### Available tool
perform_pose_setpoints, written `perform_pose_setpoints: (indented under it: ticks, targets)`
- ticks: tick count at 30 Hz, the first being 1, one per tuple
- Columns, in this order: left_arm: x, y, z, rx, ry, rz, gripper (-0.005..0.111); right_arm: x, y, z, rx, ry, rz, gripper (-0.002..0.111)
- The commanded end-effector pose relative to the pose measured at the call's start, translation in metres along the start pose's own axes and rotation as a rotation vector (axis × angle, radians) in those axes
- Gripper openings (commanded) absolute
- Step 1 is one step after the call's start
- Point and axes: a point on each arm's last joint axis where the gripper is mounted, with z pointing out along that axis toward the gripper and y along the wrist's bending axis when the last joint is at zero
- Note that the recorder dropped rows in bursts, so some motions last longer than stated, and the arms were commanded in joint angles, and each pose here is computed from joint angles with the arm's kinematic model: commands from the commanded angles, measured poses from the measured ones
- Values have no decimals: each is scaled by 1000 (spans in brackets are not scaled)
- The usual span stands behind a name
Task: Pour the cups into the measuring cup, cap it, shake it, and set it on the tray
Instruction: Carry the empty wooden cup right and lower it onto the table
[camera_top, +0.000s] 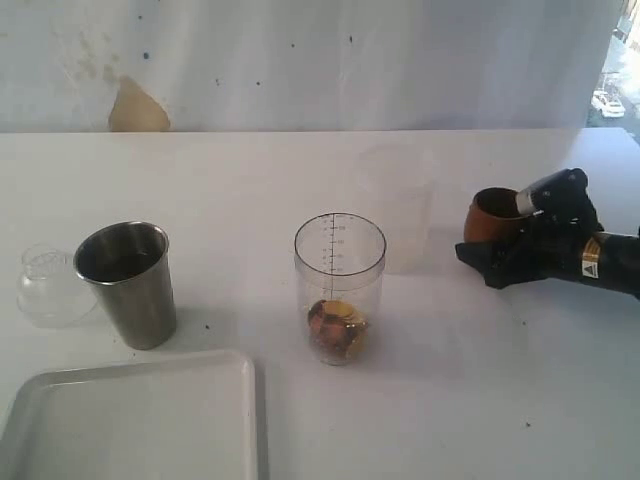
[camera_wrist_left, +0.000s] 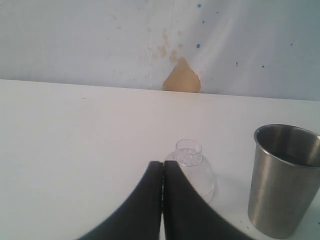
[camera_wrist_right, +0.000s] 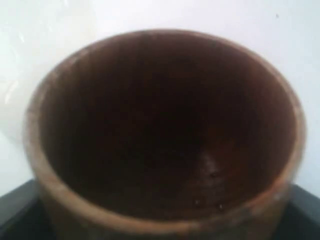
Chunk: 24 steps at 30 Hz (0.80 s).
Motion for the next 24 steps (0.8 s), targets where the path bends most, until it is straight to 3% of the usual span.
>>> perform_pose_setpoints:
  ticks: [1, 6, 14, 17, 24]
  targets:
    - [0, 0, 0, 0, -8, 3, 1, -9, -4, -1, 19, -90, 22, 0]
    - [0, 0, 0, 0, -8, 3, 1, -4, -8, -1, 72, -44, 54, 14]
    - [0, 0, 0, 0, -8, 3, 1, -4, -9, -1, 73, -53, 60, 72]
    - [0, 0, 0, 0, -8, 3, 1, -2, -9, 0, 76, -51, 68, 78]
    - [0, 0, 0, 0, -8, 3, 1, 3, -9, 2, 72, -38, 79, 78]
